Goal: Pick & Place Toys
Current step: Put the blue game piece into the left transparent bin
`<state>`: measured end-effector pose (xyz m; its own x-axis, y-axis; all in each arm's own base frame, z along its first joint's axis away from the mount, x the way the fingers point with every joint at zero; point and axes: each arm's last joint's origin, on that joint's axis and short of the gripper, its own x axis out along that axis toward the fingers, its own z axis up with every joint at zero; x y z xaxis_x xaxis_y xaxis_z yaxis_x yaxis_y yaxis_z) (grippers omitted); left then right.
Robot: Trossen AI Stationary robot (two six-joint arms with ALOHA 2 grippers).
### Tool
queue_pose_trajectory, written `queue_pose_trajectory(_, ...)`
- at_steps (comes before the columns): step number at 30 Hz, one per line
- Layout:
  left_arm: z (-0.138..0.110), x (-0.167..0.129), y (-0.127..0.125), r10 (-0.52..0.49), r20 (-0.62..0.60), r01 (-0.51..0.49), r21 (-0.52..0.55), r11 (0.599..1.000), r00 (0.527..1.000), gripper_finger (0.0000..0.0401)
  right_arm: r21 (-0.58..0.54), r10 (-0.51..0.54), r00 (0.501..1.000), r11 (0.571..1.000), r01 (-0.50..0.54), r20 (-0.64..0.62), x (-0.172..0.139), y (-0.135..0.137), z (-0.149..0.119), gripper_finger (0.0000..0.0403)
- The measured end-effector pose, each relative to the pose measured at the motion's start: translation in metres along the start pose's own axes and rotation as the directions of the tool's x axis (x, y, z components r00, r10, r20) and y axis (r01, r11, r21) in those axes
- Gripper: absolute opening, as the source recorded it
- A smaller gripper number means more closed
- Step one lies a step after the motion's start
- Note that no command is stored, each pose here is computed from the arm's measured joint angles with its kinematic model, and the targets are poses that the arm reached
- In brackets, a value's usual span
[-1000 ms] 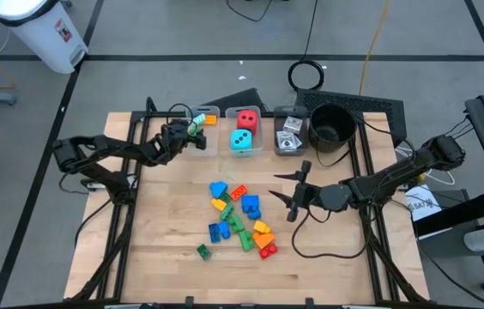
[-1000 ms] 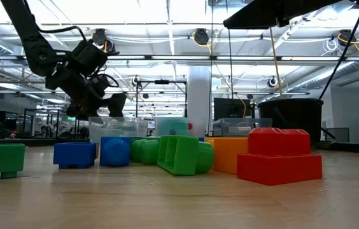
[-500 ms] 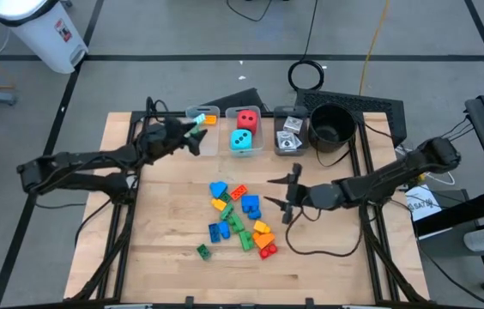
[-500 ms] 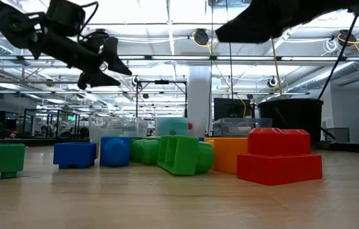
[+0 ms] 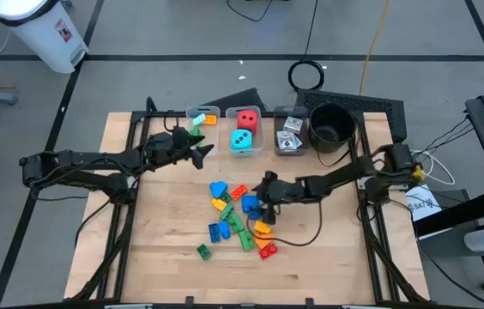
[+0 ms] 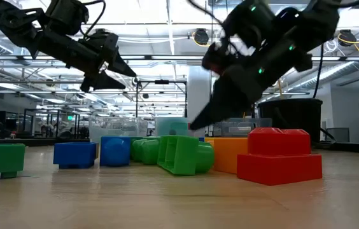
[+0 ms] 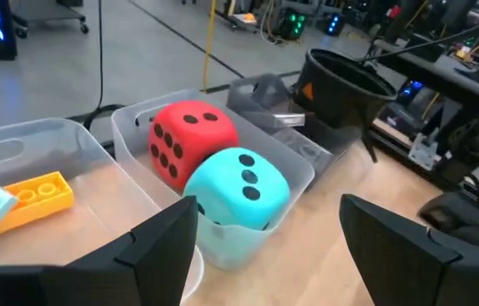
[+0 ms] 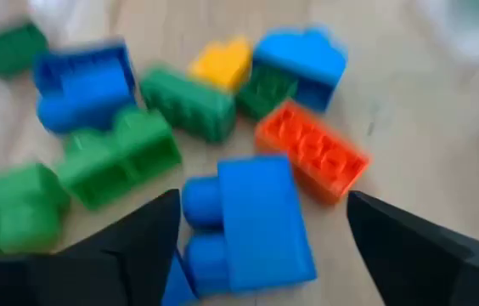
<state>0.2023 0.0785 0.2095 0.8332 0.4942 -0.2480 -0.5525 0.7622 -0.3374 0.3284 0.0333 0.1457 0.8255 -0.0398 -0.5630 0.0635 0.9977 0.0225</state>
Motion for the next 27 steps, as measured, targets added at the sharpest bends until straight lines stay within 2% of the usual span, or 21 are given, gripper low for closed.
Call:
queue_pose_trajectory(4,-0.004,0.003,0.001,0.009,-0.023,-0.009,0.010,1.000,1.000,0.0285,-0.008,-0.022,0.998,1.000,0.021,-0.055,0.018,-0.007,-0.008,0.0331)
queue_pose_trajectory(9,-0.005,0.004,0.001,0.013,-0.030,-0.012,0.012,1.000,0.999,0.0285,-0.043,-0.010,0.994,0.999,0.005,-0.111,0.025,-0.012,-0.017,0.0326)
queue_pose_trajectory(12,-0.006,0.004,0.001,0.015,-0.036,-0.015,0.014,1.000,0.999,0.0285,-0.046,0.026,0.985,0.998,-0.034,-0.170,0.023,-0.011,-0.024,0.0311)
queue_pose_trajectory(17,-0.006,0.004,0.001,0.014,-0.036,-0.014,0.009,1.000,0.999,0.0285,-0.044,0.034,0.984,0.998,-0.042,-0.175,0.022,-0.011,-0.022,0.0270)
queue_pose_trajectory(22,-0.007,0.003,-0.001,0.005,-0.040,-0.004,0.013,1.000,0.999,0.0285,-0.089,0.037,0.985,0.995,-0.053,-0.169,0.022,-0.010,-0.022,0.0226)
queue_pose_trajectory(27,-0.007,0.003,-0.002,0.002,-0.041,-0.001,0.014,1.000,0.999,0.0285,-0.067,0.045,0.990,0.996,-0.054,-0.134,0.022,-0.008,-0.018,0.0210)
